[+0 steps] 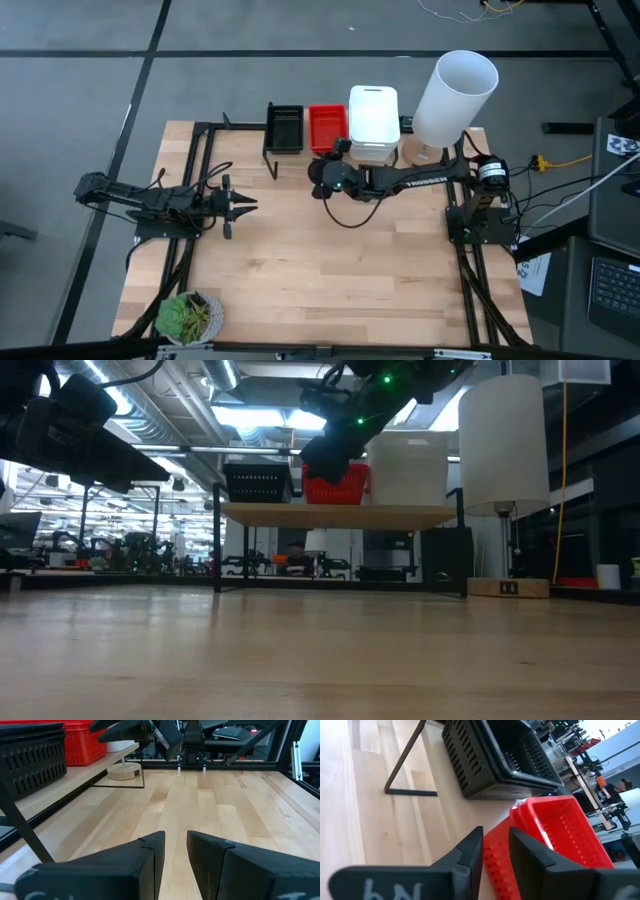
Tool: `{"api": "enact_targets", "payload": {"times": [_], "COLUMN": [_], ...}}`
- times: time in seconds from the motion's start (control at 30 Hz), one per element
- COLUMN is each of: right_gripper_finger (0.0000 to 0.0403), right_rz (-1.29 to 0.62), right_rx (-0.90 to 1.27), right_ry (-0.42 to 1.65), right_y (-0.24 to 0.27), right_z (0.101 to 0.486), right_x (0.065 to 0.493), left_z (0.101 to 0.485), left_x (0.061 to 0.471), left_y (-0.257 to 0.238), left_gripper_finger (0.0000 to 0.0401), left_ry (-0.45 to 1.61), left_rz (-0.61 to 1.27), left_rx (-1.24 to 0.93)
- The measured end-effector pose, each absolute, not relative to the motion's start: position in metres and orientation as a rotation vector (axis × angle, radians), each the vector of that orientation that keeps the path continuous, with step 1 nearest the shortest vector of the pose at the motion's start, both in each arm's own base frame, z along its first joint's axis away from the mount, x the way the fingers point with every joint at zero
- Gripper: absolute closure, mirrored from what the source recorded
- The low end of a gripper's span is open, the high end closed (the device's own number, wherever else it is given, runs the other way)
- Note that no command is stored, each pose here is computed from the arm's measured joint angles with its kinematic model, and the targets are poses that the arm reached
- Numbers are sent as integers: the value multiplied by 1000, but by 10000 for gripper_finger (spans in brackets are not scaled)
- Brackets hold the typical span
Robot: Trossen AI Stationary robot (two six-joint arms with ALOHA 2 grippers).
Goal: Stack baskets on shelf by color
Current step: Adjust the stacked bins on the shelf
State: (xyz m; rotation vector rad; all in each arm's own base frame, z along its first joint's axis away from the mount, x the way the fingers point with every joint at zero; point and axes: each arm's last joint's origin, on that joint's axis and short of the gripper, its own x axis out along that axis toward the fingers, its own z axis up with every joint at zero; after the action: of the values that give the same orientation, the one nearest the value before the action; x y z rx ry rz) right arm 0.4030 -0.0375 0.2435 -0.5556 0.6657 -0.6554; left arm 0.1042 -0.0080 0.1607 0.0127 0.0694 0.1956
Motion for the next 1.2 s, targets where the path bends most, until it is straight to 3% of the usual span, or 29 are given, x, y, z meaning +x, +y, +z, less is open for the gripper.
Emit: {"api": "enact_targets", "payload": {"times": [0.67, 0.87, 1.2], "right_gripper_finger": [309, 309, 309], "right_rz": [-609, -688, -818], "right_rx": [-559, -679, -752], "right_ry": [578, 660, 659], "right_y": [-30, -3, -13], "right_z": [251, 247, 264], "right_x": [408, 404, 406], "left_z": [161, 161, 161], "left_x": [104, 104, 104], "left_y": [-8, -8, -8], "left_gripper_finger": [326, 327, 327], "left_ry": [69, 69, 69], "left_rz": [196, 196, 196], "left_rx": [13, 13, 13]}}
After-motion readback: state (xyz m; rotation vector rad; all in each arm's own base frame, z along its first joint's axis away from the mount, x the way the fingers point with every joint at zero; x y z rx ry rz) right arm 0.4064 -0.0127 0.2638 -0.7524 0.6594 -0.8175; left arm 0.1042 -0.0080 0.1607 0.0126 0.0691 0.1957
